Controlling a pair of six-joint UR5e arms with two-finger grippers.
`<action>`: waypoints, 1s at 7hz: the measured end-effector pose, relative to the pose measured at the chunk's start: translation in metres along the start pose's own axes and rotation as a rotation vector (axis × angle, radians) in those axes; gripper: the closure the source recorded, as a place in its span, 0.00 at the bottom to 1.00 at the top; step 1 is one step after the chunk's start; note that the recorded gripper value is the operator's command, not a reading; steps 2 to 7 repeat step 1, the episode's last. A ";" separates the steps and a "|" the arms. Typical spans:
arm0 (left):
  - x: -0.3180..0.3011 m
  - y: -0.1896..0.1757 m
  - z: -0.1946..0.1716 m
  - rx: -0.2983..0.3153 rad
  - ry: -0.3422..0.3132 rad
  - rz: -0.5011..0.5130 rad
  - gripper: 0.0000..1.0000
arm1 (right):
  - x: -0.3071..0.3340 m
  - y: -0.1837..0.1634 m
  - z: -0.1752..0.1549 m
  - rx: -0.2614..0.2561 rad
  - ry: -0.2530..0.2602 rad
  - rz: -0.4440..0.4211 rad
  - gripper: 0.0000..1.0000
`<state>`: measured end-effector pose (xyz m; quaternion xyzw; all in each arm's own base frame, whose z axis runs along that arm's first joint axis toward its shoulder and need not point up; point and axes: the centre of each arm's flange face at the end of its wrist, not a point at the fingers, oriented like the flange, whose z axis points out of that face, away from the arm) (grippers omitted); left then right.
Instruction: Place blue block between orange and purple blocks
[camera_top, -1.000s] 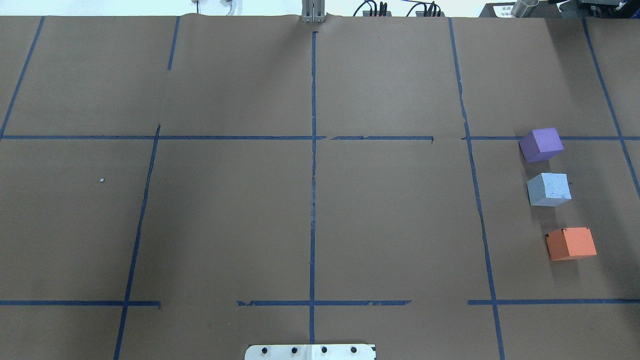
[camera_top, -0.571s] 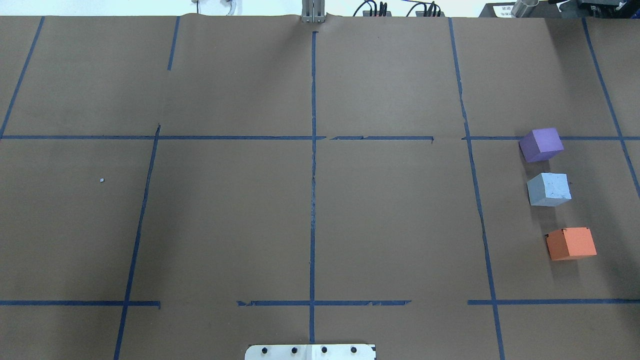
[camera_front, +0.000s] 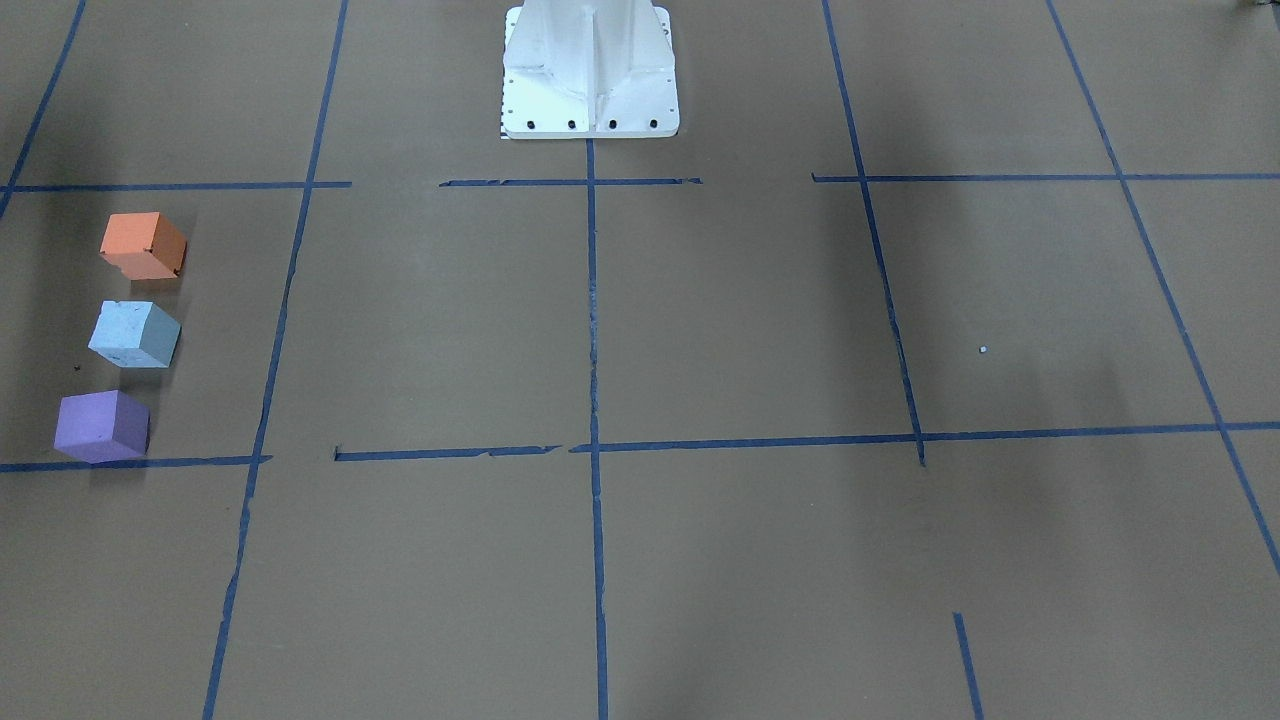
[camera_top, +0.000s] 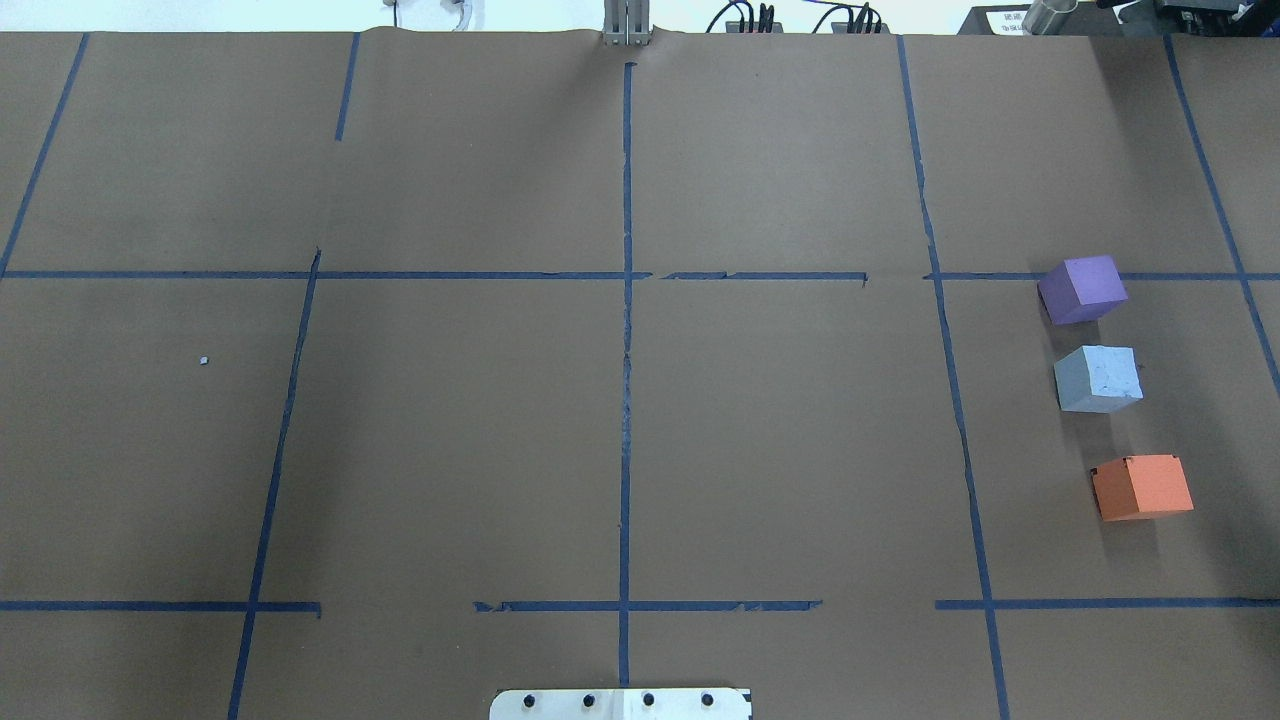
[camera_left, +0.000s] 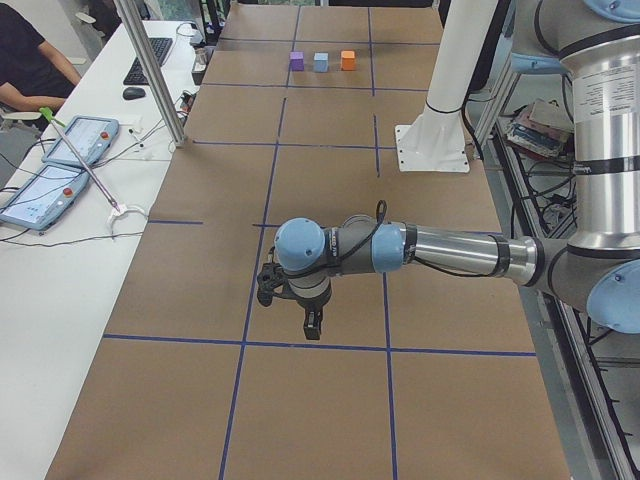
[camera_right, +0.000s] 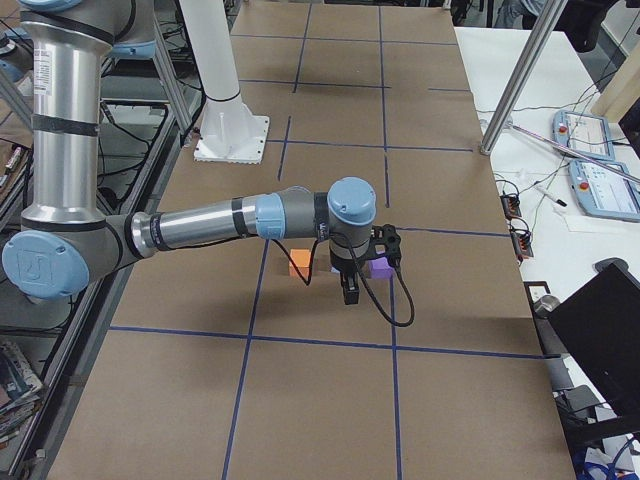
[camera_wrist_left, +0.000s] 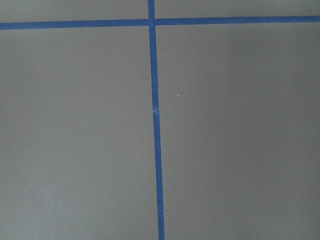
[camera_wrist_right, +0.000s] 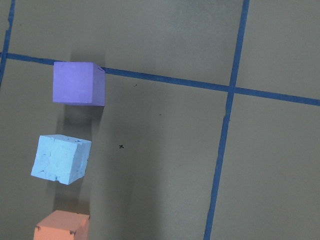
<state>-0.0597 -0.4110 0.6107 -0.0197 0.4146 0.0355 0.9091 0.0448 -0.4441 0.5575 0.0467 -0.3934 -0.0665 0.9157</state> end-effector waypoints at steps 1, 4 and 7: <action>0.001 0.000 -0.001 0.002 -0.001 0.003 0.00 | 0.000 0.000 0.000 -0.001 0.000 -0.001 0.00; 0.001 0.000 -0.001 0.002 -0.001 0.003 0.00 | 0.000 0.000 0.000 -0.001 0.000 -0.001 0.00; 0.001 0.000 -0.001 0.002 -0.001 0.003 0.00 | 0.000 0.000 0.000 -0.001 0.000 -0.001 0.00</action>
